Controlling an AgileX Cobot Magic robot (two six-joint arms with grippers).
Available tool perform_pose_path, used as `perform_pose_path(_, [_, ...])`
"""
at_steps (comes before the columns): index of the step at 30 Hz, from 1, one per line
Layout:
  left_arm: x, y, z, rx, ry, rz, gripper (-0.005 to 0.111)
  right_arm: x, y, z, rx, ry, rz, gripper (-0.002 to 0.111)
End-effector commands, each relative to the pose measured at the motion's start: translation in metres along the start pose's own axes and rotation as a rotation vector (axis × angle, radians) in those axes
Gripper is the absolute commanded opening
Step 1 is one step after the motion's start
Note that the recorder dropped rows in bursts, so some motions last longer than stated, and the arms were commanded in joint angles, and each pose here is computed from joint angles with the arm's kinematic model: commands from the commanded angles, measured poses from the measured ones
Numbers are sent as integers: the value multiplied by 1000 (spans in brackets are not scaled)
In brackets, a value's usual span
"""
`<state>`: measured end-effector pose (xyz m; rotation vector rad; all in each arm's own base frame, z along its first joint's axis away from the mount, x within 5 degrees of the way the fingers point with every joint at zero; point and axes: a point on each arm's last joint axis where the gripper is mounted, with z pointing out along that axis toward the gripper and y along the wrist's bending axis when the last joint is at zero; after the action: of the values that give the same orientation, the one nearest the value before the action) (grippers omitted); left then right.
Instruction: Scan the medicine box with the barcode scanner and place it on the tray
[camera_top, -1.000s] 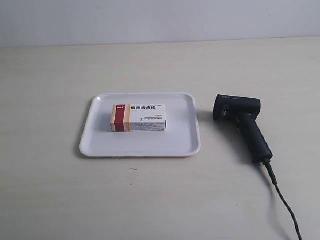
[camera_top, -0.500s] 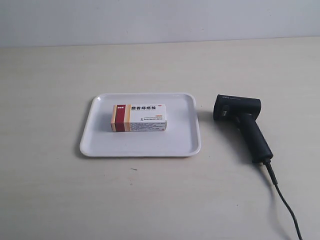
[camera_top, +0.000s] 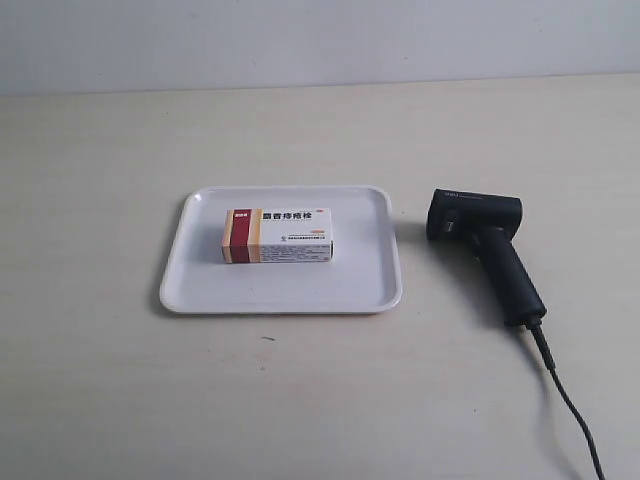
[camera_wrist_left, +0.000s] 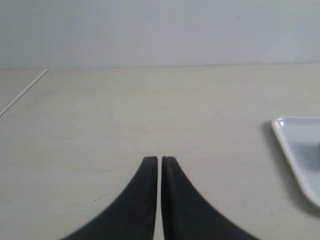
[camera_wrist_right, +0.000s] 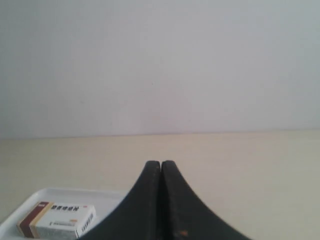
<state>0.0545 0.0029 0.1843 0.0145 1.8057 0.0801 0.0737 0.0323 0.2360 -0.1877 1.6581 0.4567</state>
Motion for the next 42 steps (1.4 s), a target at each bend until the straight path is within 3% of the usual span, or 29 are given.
perform_pose_path(1, [-1,0,-1,5,-11,-2,5,28,-7,1,10,-35,92,0])
perform_pose_path(15, [-1,0,-1,4,-11,-2,5,31,-7,-1,18,-7,47,0])
perform_pose_path(26, [-1,0,-1,4,-11,-2,5,30,-24,-24,306,-129,20,0])
perform_pose_path(30, [-1,0,-1,4,-11,-2,5,32,-26,-25,341,-82,-88,0])
perform_pose_path(42, [-1,0,-1,4,-11,-2,5,32,-26,-25,350,-83,-87,0])
